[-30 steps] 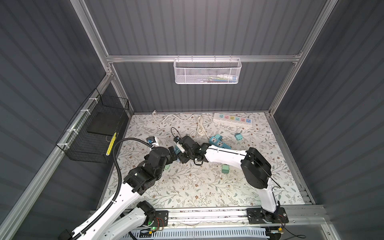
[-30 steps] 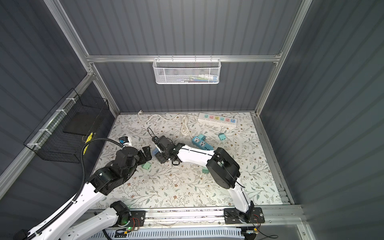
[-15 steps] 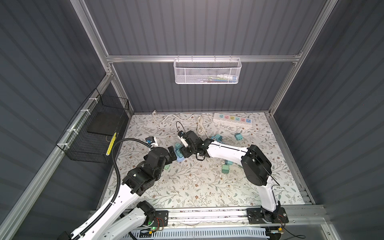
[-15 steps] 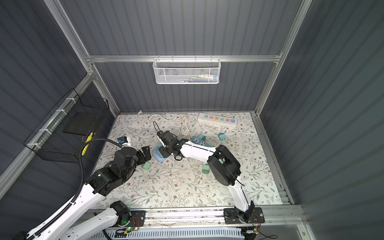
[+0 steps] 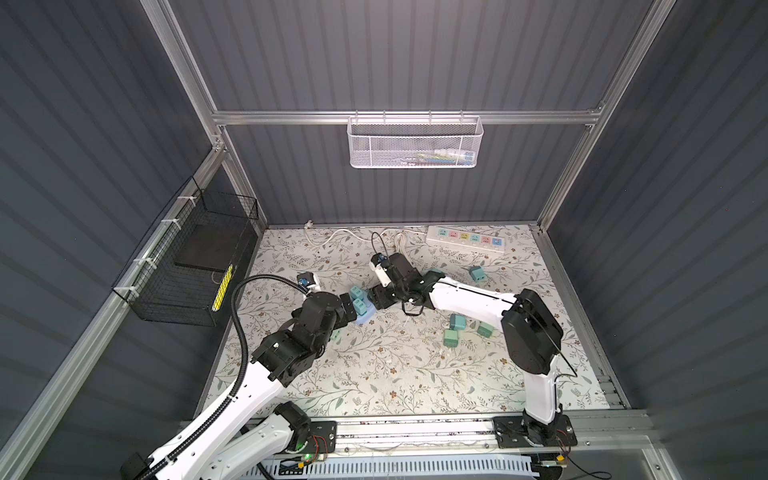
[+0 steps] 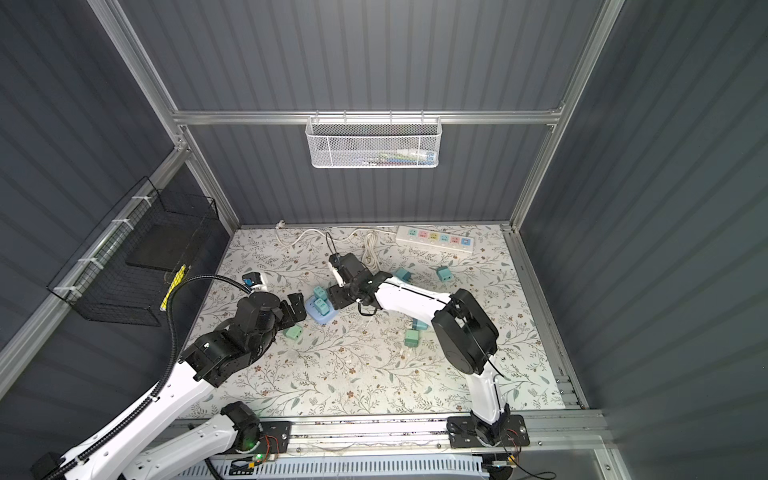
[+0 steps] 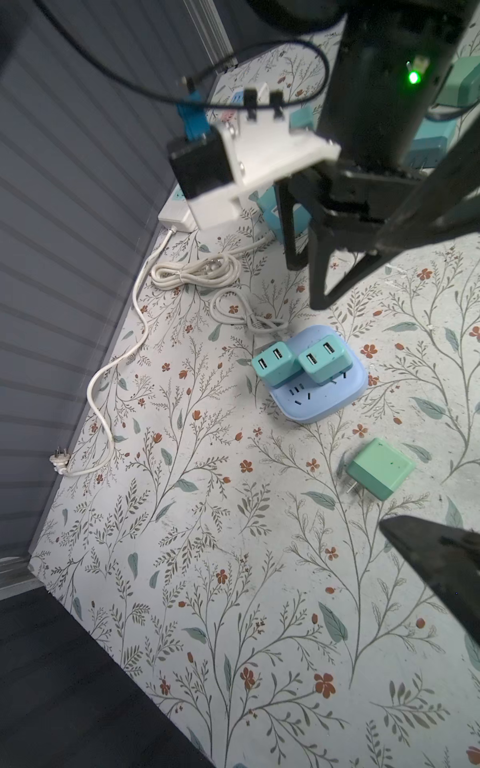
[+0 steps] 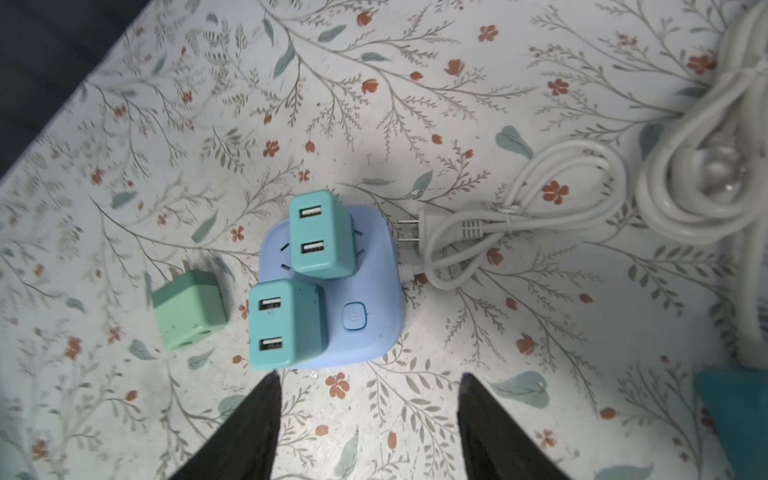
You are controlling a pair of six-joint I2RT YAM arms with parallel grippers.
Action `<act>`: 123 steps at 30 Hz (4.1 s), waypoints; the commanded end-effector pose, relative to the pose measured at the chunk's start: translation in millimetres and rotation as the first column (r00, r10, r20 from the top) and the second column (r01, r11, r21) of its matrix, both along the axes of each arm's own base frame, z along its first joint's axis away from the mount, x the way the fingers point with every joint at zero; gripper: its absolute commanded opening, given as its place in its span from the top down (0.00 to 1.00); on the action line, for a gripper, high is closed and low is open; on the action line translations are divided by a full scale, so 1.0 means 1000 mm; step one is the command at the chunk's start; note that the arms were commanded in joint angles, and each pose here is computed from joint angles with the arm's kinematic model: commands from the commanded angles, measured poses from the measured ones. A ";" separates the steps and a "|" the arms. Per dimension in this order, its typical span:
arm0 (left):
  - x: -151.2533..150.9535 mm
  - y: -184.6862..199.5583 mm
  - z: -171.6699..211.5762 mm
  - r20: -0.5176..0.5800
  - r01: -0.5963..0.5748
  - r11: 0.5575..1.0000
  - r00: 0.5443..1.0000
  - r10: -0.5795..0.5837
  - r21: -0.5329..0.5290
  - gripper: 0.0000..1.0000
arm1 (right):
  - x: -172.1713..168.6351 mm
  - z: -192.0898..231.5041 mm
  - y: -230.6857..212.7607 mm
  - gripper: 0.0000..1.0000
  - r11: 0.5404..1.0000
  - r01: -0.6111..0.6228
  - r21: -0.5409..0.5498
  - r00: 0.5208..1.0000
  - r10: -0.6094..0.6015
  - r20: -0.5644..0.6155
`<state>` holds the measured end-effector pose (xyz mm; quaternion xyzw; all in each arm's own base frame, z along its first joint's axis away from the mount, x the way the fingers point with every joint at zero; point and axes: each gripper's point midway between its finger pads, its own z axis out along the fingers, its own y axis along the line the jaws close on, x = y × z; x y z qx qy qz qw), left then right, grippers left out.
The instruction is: Insert the plug
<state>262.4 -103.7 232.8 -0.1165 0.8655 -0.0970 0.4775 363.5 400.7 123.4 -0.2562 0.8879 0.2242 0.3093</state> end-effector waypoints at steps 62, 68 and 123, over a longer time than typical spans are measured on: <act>0.190 -0.120 -0.183 -0.542 0.555 0.623 0.806 -0.238 0.551 0.44 | -0.024 0.052 -0.216 0.37 0.888 0.443 0.124 0.894 -0.425 -0.145; 0.196 -0.100 -0.198 -0.557 0.544 0.588 0.810 -0.183 0.598 0.59 | -0.029 0.051 -0.218 0.43 0.888 0.442 0.125 0.894 -0.424 -0.147; 0.148 -0.011 0.008 -0.154 0.227 0.972 0.964 -0.216 0.058 0.26 | -0.023 -0.070 -0.080 0.07 0.991 0.099 -0.086 0.827 -0.130 -0.546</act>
